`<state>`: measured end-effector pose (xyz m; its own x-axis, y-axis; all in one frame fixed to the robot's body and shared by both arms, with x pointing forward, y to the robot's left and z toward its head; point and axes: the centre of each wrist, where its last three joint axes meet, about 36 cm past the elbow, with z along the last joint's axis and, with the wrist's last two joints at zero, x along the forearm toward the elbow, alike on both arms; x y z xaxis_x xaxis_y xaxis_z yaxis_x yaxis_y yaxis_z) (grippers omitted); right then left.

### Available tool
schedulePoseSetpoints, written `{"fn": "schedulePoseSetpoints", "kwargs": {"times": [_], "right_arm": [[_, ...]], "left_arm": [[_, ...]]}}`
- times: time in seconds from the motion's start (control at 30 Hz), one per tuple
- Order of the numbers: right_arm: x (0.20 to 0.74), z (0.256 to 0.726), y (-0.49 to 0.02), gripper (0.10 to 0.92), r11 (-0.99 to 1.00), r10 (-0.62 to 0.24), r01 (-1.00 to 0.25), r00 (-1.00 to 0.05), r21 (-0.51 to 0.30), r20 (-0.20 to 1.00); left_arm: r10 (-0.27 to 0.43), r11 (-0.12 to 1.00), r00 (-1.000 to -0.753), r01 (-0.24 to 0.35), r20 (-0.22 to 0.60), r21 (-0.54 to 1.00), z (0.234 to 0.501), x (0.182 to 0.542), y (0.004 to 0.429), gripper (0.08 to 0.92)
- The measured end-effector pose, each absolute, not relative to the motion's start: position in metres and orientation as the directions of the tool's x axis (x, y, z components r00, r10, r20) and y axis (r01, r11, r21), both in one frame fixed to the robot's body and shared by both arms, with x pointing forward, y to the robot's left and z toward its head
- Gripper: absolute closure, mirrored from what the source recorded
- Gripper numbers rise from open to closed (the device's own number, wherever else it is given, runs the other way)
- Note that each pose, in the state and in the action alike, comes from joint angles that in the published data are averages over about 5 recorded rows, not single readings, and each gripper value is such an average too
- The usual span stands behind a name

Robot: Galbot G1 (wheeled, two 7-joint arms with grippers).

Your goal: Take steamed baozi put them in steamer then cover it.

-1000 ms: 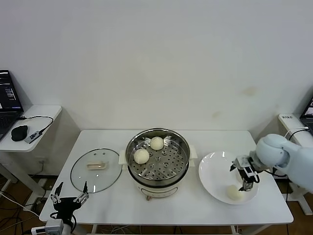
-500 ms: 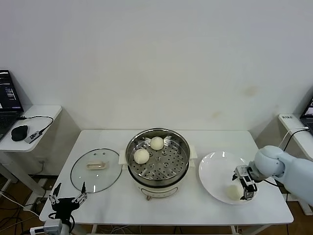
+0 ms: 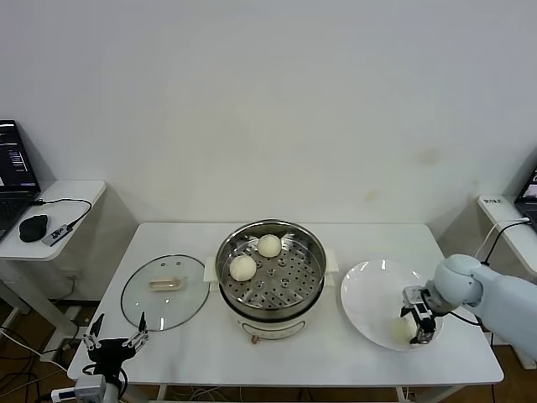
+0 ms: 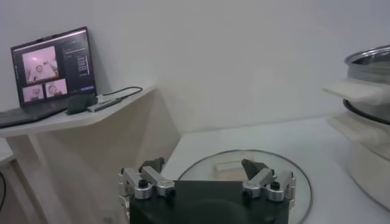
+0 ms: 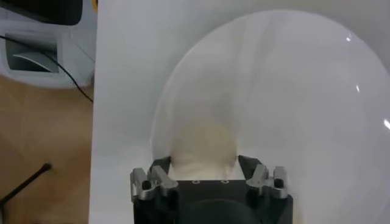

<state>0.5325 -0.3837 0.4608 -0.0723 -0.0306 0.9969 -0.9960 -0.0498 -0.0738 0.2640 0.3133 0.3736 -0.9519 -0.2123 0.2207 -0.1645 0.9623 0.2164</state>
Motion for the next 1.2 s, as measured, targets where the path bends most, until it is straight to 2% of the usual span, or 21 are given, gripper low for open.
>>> {"fn": "schedulePoseSetpoints", "kwargs": {"times": [0.3,0.53,0.93,1.2], "right_arm": [[0.538,0.465,-0.383,0.429,-0.039,-0.036,-0.997,-0.068,-0.070,0.997],[0.544,0.488,-0.383,0.437,-0.033,-0.044,-0.996,-0.082,-0.083,0.996],[0.566,0.579,-0.366,0.428,-0.050,-0.111,-0.979,-0.191,-0.198,0.975],[0.584,0.652,-0.326,0.428,-0.110,-0.164,-0.945,-0.287,-0.307,0.944]], "left_arm": [[-0.210,0.963,-0.953,-0.163,0.218,0.216,0.374,0.266,0.314,0.177],[-0.208,0.963,-0.954,-0.162,0.215,0.215,0.375,0.267,0.314,0.177],[-0.190,0.967,-0.962,-0.148,0.199,0.207,0.381,0.269,0.310,0.177],[-0.182,0.968,-0.964,-0.142,0.191,0.207,0.384,0.271,0.311,0.177]]}}
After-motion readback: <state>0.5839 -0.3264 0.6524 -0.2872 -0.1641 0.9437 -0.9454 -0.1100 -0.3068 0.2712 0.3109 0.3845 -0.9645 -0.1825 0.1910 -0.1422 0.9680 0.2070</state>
